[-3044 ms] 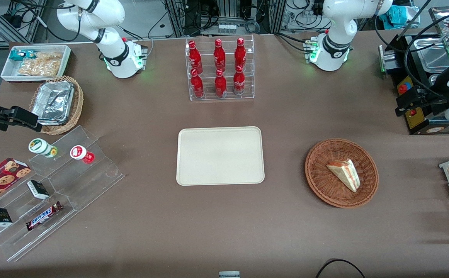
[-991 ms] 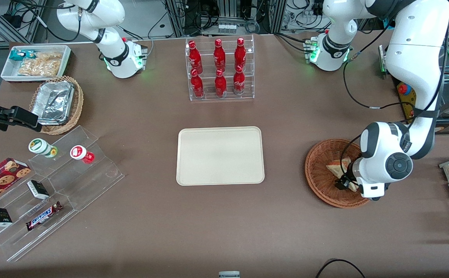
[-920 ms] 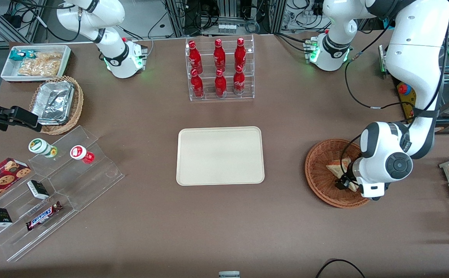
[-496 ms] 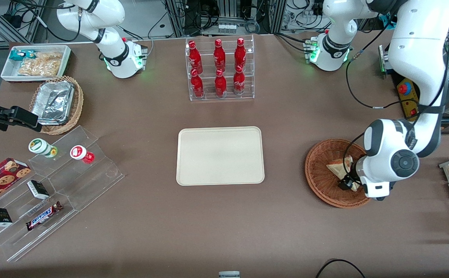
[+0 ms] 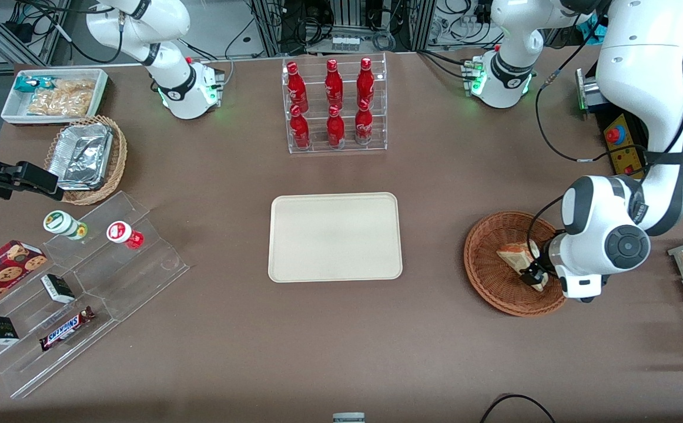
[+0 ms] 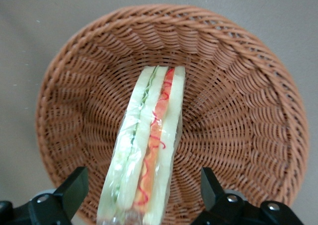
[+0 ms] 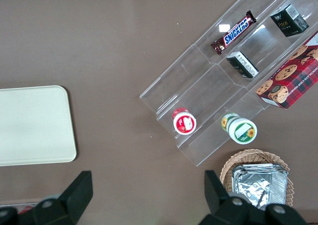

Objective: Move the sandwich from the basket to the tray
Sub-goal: 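Lift the sandwich and carry it over the cream tray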

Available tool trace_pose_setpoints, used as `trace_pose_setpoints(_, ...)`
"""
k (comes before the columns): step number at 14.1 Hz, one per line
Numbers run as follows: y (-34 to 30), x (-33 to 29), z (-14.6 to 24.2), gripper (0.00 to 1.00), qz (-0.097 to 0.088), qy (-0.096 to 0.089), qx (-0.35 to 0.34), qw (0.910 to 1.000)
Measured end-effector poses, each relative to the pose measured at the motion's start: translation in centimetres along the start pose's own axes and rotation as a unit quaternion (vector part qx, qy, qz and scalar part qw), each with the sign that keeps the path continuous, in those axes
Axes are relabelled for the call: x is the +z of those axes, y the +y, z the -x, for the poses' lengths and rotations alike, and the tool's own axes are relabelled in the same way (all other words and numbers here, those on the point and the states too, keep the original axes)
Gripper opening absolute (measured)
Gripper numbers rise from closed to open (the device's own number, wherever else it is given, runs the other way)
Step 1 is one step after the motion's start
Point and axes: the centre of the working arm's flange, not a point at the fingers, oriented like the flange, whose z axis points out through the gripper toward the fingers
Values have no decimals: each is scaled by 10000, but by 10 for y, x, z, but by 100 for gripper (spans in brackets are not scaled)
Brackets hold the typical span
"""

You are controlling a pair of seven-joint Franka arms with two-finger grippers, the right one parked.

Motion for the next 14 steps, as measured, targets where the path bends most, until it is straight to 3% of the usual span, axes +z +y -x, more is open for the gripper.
trace_pose_setpoints(3,-4,32,6,96,-34,-51,25,10000)
trace_pose_setpoints(8,12,3,14,44,106,68,177,9998)
trace_pose_setpoints(10,41,-37,45,29,39,107,488,9987)
trace_pose_setpoints(14,107,-102,159,22,42,296,1393,9898)
